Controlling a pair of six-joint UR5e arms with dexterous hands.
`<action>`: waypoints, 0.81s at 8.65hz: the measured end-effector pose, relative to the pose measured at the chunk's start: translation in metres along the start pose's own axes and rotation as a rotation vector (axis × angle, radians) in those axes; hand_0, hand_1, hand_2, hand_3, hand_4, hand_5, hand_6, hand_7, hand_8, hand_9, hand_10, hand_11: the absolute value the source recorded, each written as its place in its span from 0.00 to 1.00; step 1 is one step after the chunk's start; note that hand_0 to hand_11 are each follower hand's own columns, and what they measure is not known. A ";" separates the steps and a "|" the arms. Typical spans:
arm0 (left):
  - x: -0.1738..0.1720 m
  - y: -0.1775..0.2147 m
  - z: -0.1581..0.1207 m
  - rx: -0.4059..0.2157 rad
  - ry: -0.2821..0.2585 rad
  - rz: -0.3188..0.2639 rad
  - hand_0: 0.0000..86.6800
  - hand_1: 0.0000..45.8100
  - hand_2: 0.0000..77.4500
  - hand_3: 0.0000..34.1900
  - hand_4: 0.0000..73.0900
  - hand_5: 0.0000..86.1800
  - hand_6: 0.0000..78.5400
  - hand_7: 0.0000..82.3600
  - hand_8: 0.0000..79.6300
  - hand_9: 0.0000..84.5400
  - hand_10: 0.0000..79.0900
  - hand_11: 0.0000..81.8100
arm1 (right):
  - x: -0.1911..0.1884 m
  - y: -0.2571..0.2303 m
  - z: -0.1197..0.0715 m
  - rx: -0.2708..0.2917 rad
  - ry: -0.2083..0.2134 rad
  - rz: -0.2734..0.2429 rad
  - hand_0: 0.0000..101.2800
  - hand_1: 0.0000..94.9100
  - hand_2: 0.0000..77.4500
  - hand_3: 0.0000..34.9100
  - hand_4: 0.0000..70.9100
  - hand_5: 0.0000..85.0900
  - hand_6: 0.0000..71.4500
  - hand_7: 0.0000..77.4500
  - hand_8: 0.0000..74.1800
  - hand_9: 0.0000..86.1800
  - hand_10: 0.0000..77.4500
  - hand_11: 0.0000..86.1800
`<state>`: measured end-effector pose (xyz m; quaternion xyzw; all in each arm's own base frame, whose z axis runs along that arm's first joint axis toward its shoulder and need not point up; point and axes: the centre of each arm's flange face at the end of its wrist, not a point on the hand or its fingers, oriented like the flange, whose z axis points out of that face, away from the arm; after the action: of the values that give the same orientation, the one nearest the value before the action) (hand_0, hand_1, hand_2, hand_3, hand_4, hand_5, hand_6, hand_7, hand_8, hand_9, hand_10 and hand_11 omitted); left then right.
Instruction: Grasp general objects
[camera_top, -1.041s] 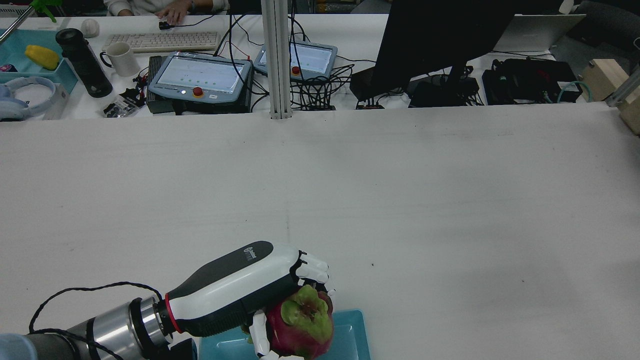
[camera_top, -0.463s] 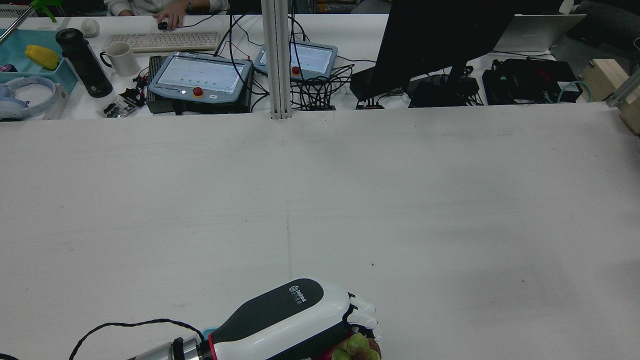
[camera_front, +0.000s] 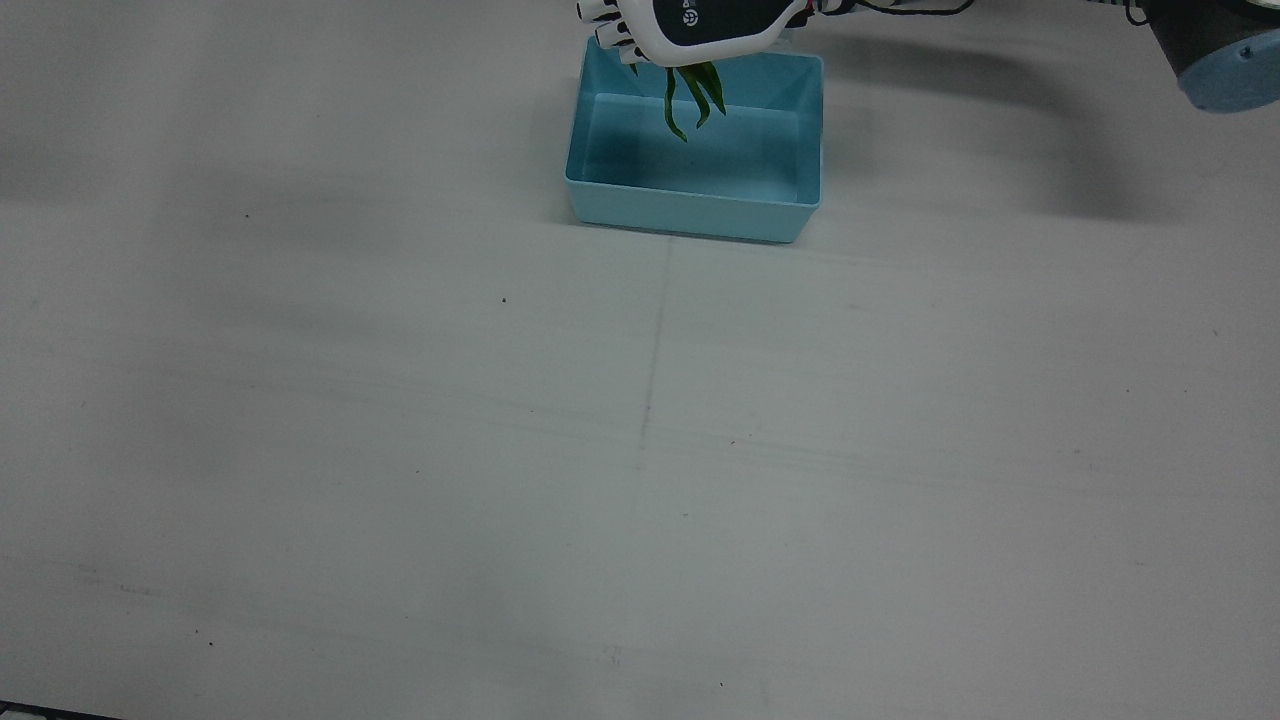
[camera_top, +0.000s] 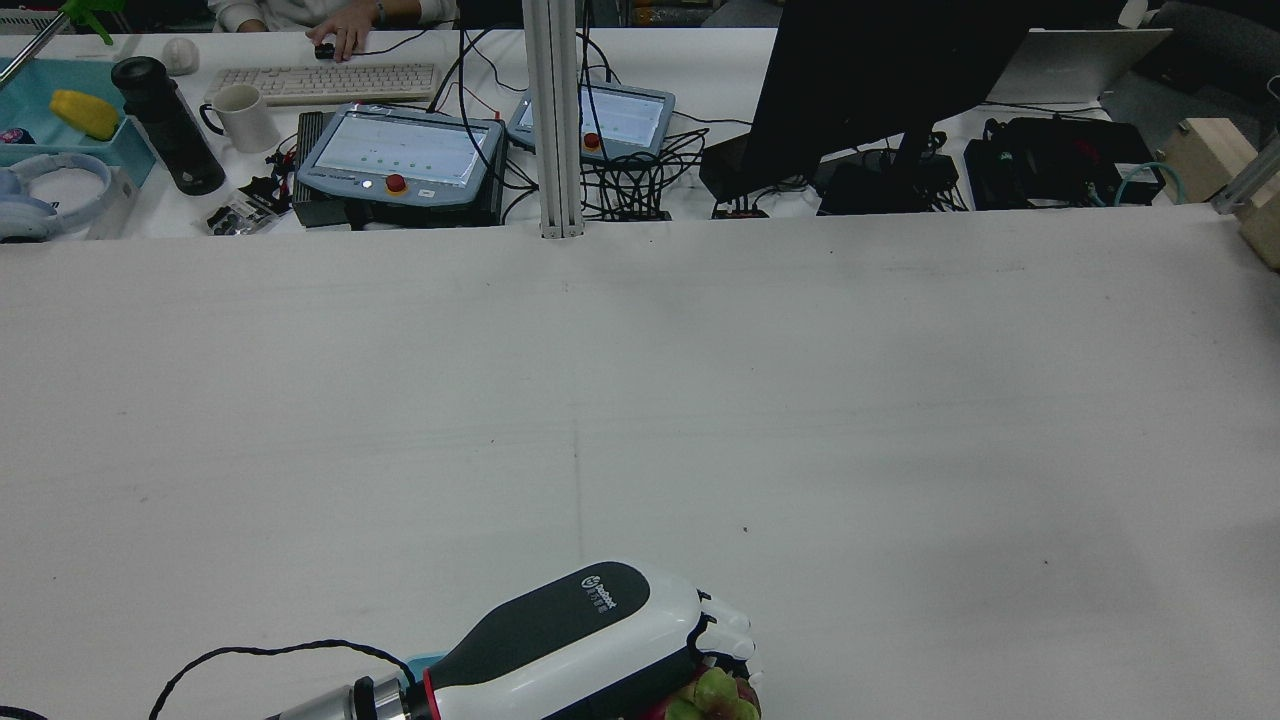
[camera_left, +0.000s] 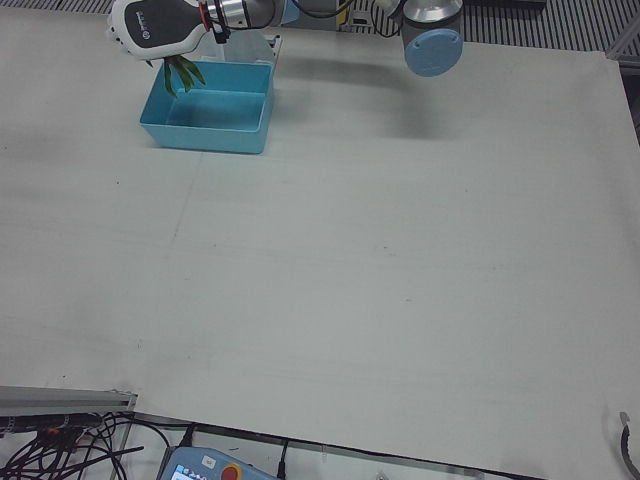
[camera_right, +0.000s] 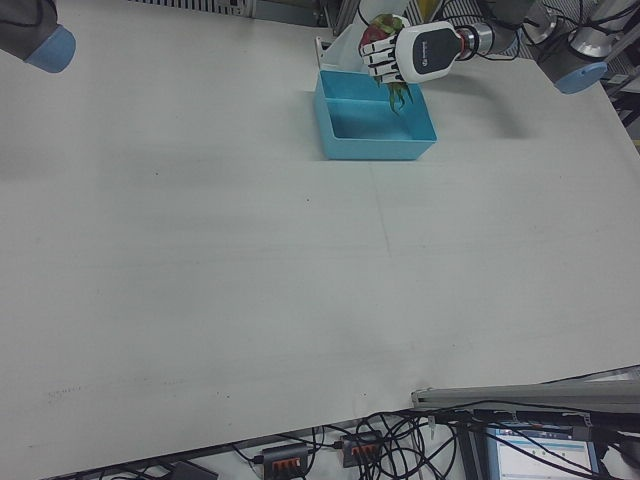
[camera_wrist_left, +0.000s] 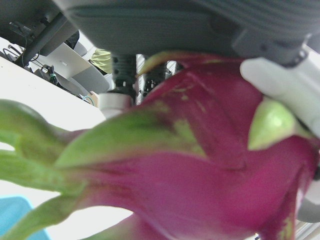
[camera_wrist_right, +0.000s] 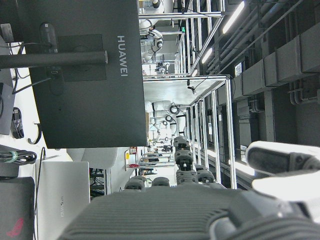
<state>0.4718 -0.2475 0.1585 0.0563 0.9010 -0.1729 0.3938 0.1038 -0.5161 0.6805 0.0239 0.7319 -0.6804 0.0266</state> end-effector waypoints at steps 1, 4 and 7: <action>-0.001 0.000 -0.001 -0.002 -0.002 0.000 0.67 0.00 0.61 0.00 0.54 0.43 0.63 0.62 0.77 0.54 0.88 0.84 | 0.000 0.000 0.000 0.000 0.000 0.000 0.00 0.06 0.96 0.00 0.00 0.00 0.00 0.00 0.00 0.01 0.00 0.01; -0.002 0.000 -0.001 -0.006 -0.005 -0.001 0.69 0.00 0.53 0.01 0.37 0.48 0.52 0.62 0.60 0.59 0.61 0.89 | 0.000 0.000 0.000 0.000 0.000 0.000 0.00 0.06 0.96 0.00 0.00 0.00 0.00 0.00 0.00 0.01 0.00 0.01; -0.002 0.001 -0.001 -0.009 -0.006 -0.002 0.74 0.00 0.15 0.00 0.36 0.46 0.37 0.50 0.35 0.48 0.41 0.57 | 0.000 0.000 0.000 0.000 0.000 0.000 0.00 0.06 0.96 0.00 0.00 0.00 0.00 0.00 0.00 0.01 0.00 0.01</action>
<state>0.4724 -0.2462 0.1604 0.0532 0.9008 -0.1691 0.3965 0.1039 -0.5161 0.6805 0.0239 0.7319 -0.6804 0.0267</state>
